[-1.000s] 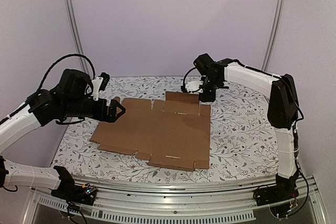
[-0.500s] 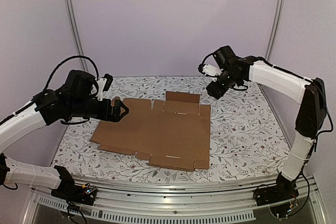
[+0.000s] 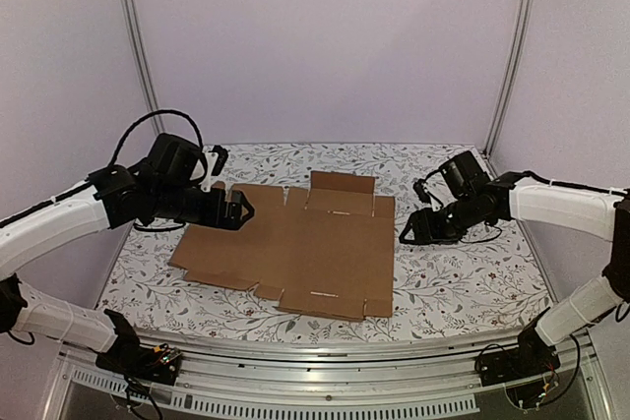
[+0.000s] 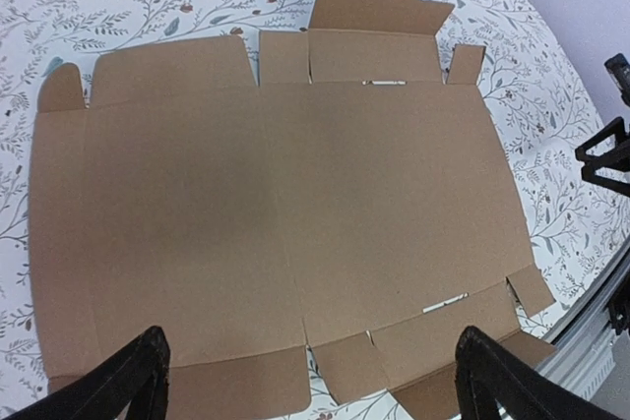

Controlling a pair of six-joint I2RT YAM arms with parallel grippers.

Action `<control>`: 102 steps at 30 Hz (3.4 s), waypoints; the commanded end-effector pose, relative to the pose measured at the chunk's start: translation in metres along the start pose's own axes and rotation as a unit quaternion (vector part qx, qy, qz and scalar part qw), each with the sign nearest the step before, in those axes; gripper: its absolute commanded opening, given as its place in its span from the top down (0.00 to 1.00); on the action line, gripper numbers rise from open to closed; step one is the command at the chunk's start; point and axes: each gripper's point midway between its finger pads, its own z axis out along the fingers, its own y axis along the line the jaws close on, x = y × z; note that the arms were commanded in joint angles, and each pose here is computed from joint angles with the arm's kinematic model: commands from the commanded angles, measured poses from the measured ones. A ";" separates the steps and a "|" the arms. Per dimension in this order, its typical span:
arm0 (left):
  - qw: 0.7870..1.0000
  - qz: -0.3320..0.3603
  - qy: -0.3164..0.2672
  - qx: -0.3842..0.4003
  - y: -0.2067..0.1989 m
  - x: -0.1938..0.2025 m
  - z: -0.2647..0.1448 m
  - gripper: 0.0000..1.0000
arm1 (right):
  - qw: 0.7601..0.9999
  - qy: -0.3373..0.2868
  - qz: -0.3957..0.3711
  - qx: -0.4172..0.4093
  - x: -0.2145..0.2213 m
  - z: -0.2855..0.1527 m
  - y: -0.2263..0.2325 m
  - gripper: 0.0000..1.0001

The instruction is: Fold the paper box

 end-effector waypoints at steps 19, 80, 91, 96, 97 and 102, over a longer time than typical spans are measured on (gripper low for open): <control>0.999 0.007 -0.009 0.033 -0.018 0.000 0.000 0.00 | 0.951 0.061 0.298 -0.058 0.138 0.043 0.036 0.36; 0.999 -0.001 -0.013 0.042 -0.018 0.006 -0.019 0.00 | 0.893 -0.052 0.429 -0.127 0.151 0.069 0.034 1.00; 0.999 0.004 -0.018 0.038 -0.017 0.002 -0.023 0.00 | 0.893 -0.110 0.407 -0.158 0.115 0.051 0.050 1.00; 0.999 0.012 -0.023 0.032 -0.016 -0.002 -0.030 0.00 | 0.909 -0.112 0.364 -0.170 0.097 0.045 0.065 1.00; 0.999 0.016 -0.024 0.030 -0.015 -0.003 -0.031 0.01 | 0.914 -0.114 0.352 -0.165 0.093 0.044 0.063 1.00; 0.999 0.030 -0.027 0.013 -0.011 -0.008 -0.040 0.00 | 0.945 -0.083 0.276 -0.153 0.074 0.036 0.072 1.00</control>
